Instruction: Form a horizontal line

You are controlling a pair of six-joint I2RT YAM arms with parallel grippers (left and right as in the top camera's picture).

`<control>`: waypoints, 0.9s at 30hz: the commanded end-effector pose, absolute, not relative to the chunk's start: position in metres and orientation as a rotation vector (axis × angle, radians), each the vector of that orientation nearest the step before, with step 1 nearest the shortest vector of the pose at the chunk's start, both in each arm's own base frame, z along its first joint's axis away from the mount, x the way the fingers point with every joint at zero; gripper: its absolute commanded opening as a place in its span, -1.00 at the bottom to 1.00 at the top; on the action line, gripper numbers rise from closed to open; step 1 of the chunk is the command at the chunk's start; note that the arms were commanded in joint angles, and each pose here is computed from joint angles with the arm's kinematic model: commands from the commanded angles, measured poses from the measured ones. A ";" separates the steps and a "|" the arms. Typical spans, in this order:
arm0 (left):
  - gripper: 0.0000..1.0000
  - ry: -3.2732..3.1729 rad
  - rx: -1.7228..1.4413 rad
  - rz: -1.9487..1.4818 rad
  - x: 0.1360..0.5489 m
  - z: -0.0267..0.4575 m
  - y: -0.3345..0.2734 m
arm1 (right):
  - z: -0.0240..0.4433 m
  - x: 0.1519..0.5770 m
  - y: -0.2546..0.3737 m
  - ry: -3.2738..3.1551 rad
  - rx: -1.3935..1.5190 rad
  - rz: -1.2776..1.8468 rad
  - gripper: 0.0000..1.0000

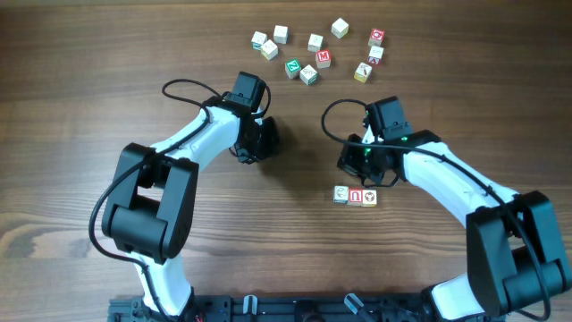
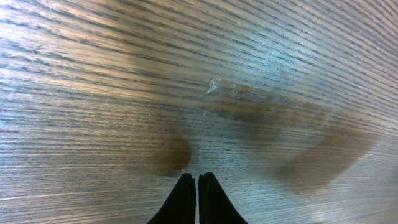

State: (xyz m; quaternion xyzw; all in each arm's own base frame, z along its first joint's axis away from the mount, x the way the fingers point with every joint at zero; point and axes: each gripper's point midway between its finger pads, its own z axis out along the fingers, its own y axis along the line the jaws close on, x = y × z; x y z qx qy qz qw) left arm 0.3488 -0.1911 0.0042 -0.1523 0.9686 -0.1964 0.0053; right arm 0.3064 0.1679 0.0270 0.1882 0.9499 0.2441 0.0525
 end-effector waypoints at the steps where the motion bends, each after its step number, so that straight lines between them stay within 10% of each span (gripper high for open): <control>1: -0.81 3.038 -0.451 -0.597 0.349 0.002 -0.197 | 0.021 0.306 0.169 2.884 0.552 0.667 -0.91; 27: -0.78 3.042 -0.411 -0.565 0.345 0.001 -0.203 | 0.009 0.286 0.157 2.957 0.648 0.551 -0.91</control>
